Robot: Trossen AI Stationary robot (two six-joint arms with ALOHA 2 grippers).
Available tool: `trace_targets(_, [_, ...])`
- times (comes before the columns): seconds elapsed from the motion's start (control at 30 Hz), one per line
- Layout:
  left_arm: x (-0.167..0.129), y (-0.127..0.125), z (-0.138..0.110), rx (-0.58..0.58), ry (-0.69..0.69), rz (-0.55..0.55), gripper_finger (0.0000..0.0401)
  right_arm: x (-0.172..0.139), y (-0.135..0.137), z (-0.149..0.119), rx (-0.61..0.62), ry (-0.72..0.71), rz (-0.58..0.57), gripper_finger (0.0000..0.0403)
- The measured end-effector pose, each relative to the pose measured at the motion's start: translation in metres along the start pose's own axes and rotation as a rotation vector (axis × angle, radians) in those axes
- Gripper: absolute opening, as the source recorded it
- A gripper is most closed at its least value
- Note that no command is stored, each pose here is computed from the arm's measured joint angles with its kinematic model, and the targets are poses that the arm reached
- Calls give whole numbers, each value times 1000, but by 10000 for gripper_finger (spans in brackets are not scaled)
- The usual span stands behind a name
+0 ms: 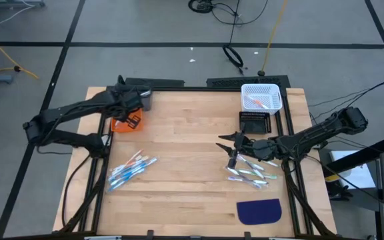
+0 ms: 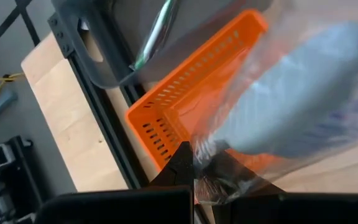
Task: Pick & Place Toothbrushes
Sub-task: Put the purple toothbrush in the orange bin, then put the orange toothbrush into the white bin
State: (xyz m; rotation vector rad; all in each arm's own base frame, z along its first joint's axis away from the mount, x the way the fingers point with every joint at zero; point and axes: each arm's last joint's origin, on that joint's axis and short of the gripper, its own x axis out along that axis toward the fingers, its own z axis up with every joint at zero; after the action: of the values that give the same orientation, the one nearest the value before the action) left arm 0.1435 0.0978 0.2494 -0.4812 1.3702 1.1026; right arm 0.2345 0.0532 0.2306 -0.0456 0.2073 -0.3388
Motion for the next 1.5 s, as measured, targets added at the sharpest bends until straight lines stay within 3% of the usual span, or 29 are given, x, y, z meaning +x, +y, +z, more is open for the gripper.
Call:
trace_targets(0.57, [24,-15,15,27,111,50,35,0,0,0,-1,1,0,132])
trace_targets(1.03, [26,-16,19,34,70,68,181,0,0,0,-1,1,0,132])
trace_targets(1.27, [25,-14,19,54,65,66,206,0,0,0,-1,1,0,132])
trace_targets(1.4, [17,-12,15,73,45,8,199,0,0,0,-1,1,0,132])
trace_targets(1.5, [7,-14,7,91,48,-120,191,0,0,0,-1,1,0,132])
